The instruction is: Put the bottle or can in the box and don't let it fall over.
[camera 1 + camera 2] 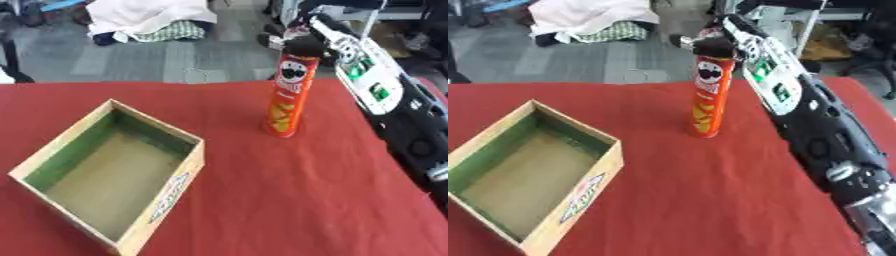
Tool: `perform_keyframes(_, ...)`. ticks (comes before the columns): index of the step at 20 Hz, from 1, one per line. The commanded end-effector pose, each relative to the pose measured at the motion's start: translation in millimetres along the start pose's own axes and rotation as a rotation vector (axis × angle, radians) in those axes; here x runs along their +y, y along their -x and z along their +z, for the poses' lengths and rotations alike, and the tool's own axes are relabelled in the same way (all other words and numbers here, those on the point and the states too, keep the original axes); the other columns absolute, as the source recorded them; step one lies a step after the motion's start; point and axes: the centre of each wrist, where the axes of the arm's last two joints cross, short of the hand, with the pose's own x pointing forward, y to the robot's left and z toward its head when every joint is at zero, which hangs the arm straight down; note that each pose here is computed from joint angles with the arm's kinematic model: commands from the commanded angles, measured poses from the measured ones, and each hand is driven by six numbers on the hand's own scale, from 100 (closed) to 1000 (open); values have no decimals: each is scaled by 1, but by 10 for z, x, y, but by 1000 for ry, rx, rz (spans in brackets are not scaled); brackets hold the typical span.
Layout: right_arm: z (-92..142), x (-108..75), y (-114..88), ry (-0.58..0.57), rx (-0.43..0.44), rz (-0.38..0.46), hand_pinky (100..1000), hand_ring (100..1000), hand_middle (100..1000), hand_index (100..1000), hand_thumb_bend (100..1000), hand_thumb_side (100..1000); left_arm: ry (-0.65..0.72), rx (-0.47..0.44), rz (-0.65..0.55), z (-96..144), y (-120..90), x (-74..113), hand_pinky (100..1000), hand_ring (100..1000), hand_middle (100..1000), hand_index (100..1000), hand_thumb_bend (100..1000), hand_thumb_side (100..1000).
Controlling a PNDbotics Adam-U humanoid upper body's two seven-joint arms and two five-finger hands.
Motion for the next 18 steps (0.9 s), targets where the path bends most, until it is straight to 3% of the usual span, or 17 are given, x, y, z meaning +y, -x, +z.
perform_keyframes(1, 12, -130, -26, 28, -5, 26, 769, 889, 924, 855, 590, 711, 5, -38, -3, -61, -89, 24, 806, 824, 784, 699, 622, 418)
perform_keyframes(9, -4, -100, -34, 31, 8, 27, 649, 853, 912, 847, 572, 603, 2, -37, -2, -59, -87, 25, 806, 824, 784, 698, 623, 418)
perform_keyframes(14, -19, -73, -6, 24, 22, 19, 462, 798, 891, 839, 539, 477, -2, -38, -1, -61, -90, 27, 808, 825, 785, 696, 625, 418)
perform_keyframes(18, -25, -72, -1, 19, 25, 13, 383, 777, 896, 838, 518, 402, -4, -40, 0, -65, -93, 26, 809, 827, 785, 696, 626, 417)
